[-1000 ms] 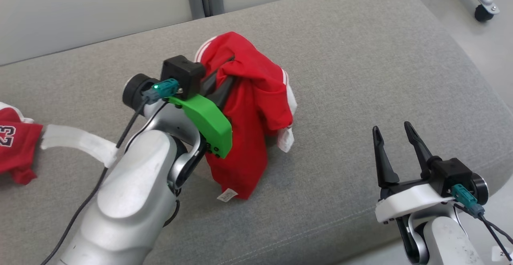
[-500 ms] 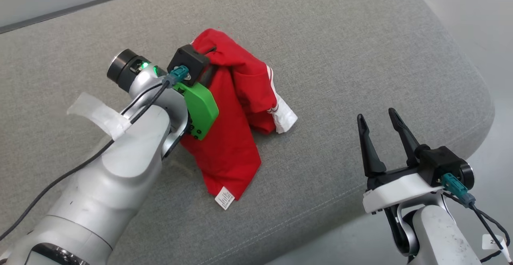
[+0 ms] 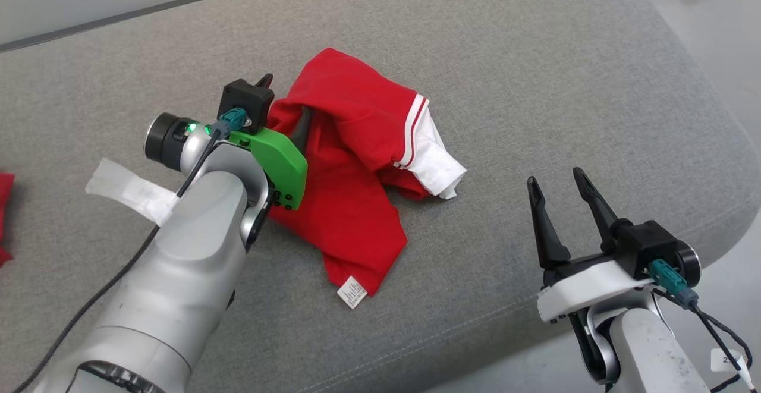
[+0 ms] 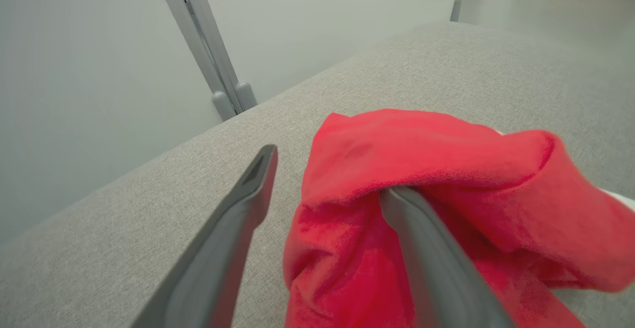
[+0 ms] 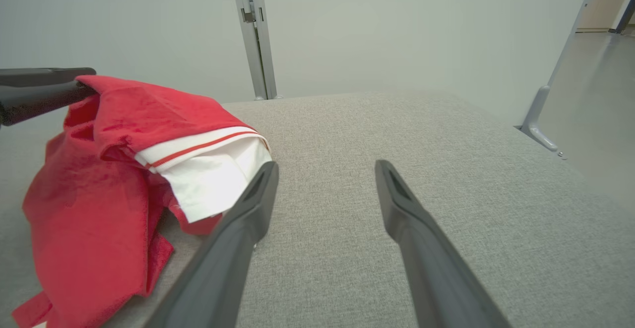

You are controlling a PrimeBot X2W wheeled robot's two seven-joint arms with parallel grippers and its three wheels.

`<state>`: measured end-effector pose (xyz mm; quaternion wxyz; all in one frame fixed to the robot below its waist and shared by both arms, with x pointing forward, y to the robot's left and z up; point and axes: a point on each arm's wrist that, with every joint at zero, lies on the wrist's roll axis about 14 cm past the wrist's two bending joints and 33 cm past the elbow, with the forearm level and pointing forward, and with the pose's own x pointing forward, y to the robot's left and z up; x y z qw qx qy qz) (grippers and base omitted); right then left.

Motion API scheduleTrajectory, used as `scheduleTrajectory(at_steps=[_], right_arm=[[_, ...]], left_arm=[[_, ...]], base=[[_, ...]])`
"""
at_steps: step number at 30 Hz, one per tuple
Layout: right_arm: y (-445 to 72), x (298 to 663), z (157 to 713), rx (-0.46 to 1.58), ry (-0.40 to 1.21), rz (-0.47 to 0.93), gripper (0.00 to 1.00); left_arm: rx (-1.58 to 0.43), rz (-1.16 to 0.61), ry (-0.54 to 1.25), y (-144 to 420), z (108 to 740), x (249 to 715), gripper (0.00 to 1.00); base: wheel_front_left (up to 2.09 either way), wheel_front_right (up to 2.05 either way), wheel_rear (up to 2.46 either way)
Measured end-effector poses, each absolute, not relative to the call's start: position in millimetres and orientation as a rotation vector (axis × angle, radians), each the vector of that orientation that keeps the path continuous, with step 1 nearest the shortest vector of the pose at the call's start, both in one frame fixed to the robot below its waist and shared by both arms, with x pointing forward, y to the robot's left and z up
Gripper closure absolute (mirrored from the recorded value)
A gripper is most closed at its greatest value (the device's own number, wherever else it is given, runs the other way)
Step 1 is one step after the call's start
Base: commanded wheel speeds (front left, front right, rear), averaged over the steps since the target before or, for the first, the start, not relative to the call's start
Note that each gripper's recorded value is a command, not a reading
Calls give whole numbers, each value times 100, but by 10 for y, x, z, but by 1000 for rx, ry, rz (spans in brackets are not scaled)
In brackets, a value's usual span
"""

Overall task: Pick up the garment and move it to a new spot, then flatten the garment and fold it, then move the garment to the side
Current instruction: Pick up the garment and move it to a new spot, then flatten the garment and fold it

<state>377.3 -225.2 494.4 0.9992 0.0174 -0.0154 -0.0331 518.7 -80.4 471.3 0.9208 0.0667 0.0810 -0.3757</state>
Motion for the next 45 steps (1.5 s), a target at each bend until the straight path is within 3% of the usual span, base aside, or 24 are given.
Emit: scheduleTrajectory(at_steps=[8,15,24,34,35,36,38,45], right_arm=[[-2104,3731,4952,47,-39,-26,0],[-1955,3735,5045,53,-70,18,0],[-2005,3700,5068,47,-76,4,0],[-2238,3624,5063,32,-70,-67,0],[-2261,3619,5063,30,-69,-74,0],[-2281,3618,5065,28,-69,-80,0],[-2315,3611,5052,26,-65,-90,0],[-2322,3647,5043,28,-64,-91,0]], left_arm=[[-186,-598,253,-386,4661,4894,0],[-303,-517,368,-138,4349,4448,0],[-399,-535,528,-378,4030,4005,0],[-484,-496,642,-567,3811,3957,0],[-495,-488,641,-574,3811,3985,14],[-508,-484,638,-587,3819,4012,51],[-529,-469,634,-591,3822,4065,100],[-489,-427,548,-386,3929,4357,100]], base=[[0,0,0],[0,0,0],[0,0,0],[0,0,0],[0,0,0],[0,0,0],[0,0,0],[0,0,0]])
